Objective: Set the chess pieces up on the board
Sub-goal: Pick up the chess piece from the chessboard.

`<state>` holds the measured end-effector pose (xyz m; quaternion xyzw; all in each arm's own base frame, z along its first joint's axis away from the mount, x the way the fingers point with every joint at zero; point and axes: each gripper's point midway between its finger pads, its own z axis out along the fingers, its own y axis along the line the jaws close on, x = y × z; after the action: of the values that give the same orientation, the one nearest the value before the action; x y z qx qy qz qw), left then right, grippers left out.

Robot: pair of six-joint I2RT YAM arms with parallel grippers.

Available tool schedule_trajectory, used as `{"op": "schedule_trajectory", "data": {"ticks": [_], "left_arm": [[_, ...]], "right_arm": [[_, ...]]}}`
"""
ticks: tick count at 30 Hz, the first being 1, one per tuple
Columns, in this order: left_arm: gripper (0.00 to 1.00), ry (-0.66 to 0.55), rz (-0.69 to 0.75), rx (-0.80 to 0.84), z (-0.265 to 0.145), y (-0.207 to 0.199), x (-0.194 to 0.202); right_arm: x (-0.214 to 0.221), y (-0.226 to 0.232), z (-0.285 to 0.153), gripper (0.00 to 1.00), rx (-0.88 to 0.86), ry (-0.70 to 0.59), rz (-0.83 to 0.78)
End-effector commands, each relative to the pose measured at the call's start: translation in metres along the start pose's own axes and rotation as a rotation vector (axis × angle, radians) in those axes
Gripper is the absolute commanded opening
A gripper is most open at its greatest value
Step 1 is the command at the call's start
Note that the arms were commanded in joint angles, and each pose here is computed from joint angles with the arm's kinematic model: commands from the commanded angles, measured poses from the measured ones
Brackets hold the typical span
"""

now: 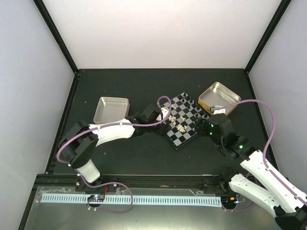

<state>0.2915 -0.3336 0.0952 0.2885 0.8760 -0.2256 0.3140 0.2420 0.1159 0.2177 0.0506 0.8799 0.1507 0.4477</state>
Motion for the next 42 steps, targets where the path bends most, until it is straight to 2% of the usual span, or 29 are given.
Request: {"op": "schedule_trajectory", "data": {"ticks": [1,8,12,14,18,22,30,38,42], "left_arm": [[0.69,0.004,-0.056,0.032,-0.01,-0.005,-0.012],[0.69,-0.092,-0.165,0.01,-0.061,0.016,-0.033],[0.69,-0.171,-0.216,-0.032,-0.098,0.04,-0.043],[0.69,-0.214,-0.262,-0.051,-0.12,0.051,-0.049],[0.71,-0.307,-0.349,-0.09,-0.16,0.067,-0.057],[0.73,-0.411,-0.355,-0.063,-0.181,0.065,-0.063],[0.74,-0.442,-0.341,-0.011,-0.188,0.059,-0.077],[0.74,-0.399,-0.352,0.021,-0.168,0.061,-0.079],[0.74,-0.38,-0.357,0.038,-0.159,0.062,-0.082]], "right_arm": [[0.002,-0.003,0.001,0.76,0.015,0.014,0.018],[0.022,0.009,0.036,0.74,0.037,0.147,-0.028],[0.038,0.023,0.068,0.69,0.041,0.268,-0.071],[0.042,0.026,0.08,0.63,0.054,0.316,-0.079],[0.04,0.025,0.103,0.54,0.093,0.346,-0.107],[0.043,0.022,0.133,0.53,0.113,0.395,-0.166],[0.06,0.023,0.183,0.47,0.078,0.524,-0.267],[0.07,0.01,0.197,0.45,0.12,0.578,-0.303],[0.083,0.005,0.204,0.39,0.127,0.619,-0.322]]}}
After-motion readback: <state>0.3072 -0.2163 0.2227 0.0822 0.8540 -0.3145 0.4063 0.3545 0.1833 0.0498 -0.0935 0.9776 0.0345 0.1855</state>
